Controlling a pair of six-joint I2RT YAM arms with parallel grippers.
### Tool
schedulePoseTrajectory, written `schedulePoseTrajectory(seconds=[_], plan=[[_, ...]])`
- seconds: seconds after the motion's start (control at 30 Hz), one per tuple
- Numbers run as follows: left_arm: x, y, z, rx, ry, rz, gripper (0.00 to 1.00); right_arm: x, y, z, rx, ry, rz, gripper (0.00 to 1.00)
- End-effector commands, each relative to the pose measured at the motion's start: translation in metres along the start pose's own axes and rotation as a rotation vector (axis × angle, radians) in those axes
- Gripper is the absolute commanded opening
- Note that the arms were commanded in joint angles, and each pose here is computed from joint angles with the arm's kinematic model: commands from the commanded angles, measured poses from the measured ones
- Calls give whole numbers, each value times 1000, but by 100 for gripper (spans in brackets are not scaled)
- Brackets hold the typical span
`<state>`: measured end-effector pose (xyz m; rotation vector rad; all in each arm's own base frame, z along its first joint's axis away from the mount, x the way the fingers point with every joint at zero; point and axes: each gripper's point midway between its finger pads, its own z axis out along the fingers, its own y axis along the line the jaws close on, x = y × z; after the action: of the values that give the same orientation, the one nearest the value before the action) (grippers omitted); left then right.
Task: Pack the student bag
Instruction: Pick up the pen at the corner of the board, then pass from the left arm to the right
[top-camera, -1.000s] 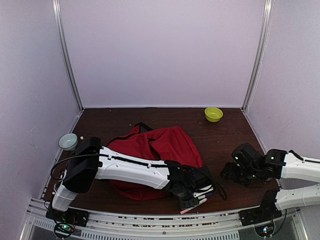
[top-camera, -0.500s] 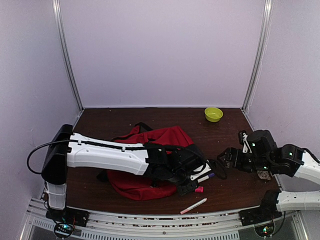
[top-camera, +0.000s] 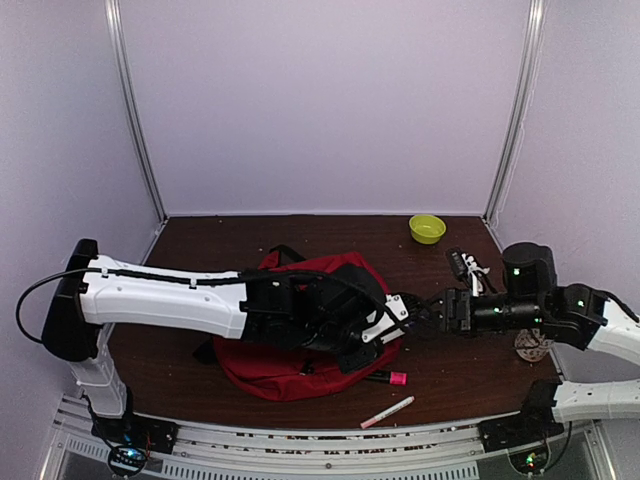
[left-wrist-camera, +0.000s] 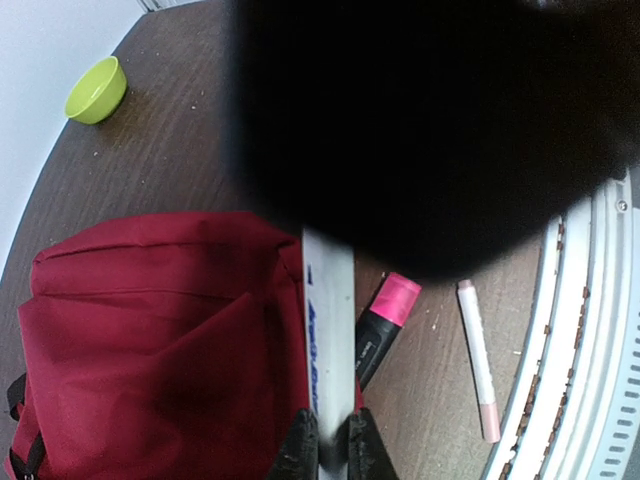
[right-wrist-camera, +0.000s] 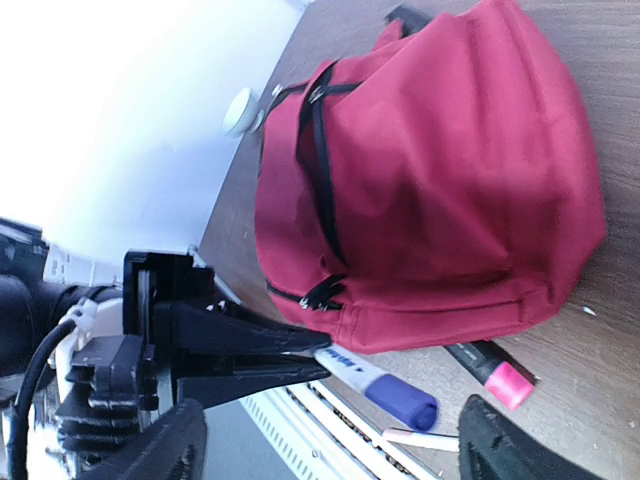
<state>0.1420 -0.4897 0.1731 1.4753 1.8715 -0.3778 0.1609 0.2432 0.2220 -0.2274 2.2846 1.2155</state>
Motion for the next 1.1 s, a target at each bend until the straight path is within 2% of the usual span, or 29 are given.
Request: schedulePoseTrajectory(seconds=[0.0, 0.17, 0.37, 0.47, 0.83, 0.93, 1.07], plan=[[-20, 10, -18, -24, -92, -4, 0, 6, 31, 11, -166, 89, 11, 81], [-20, 9, -27, -6, -131, -3, 0, 13, 28, 23, -177, 127, 33, 62], [-21, 6, -36, 19, -164, 6, 0, 21, 32, 33, -228, 186, 54, 54], [-21, 6, -38, 19, -171, 8, 0, 24, 29, 37, -213, 205, 56, 47], [-19, 6, -39, 16, -181, 14, 0, 32, 20, 44, -187, 246, 68, 11], [-20, 7, -40, 13, -186, 14, 0, 33, 20, 44, -190, 251, 68, 4], [-20, 8, -41, 9, -187, 14, 0, 34, 20, 44, -189, 255, 65, 0]])
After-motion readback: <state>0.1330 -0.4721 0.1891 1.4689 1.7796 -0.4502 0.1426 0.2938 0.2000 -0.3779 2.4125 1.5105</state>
